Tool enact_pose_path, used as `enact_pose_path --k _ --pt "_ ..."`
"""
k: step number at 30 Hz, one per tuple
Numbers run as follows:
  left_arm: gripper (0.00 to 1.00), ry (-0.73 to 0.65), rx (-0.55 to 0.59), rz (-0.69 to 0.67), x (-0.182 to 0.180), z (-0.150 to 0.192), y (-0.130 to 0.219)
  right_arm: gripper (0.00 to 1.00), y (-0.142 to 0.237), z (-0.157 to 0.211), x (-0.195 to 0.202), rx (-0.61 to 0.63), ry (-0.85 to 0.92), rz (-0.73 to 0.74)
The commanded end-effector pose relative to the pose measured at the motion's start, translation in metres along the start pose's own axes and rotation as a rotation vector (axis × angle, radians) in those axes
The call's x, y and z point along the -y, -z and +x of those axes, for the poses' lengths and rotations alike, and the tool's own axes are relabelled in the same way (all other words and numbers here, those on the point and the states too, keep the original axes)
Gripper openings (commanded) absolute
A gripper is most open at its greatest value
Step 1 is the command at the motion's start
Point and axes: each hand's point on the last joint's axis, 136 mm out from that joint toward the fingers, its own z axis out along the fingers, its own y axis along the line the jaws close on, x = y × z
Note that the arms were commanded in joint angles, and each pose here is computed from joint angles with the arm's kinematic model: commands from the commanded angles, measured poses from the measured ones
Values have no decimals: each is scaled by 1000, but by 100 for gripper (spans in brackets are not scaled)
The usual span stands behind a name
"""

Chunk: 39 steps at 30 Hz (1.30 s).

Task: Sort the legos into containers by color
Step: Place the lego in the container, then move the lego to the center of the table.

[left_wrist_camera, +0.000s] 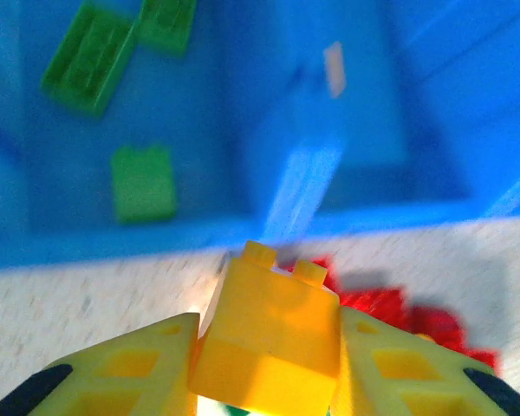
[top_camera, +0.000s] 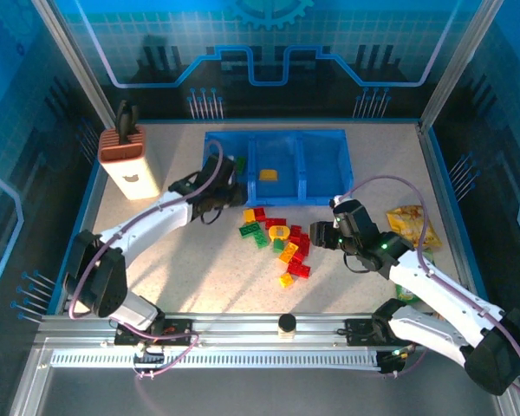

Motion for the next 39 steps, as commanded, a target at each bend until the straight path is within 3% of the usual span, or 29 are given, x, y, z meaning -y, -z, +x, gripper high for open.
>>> enact_pose_path --k 1,11,15,19,22,30,39 --pt "37 -51 -2 48 27 -28 -8 60 1 8 0 -19 -16 -10" --pt "38 -86 -65 29 53 -56 -71 60 17 26 18 -11 -32 14" --pt "47 -89 -65 43 59 -59 -75 61 18 30 19 -12 -38 9" --pt "73 -117 -31 98 75 -63 -59 62 16 29 17 -23 -32 2" --pt "81 -135 -6 103 79 -66 -44 62 14 28 13 -29 -31 -8" --pt "78 -138 25 83 63 -53 -10 62 13 28 10 -32 -20 -18" --pt "63 -148 -83 61 13 37 -29 62 5 30 0 -60 8 -55"
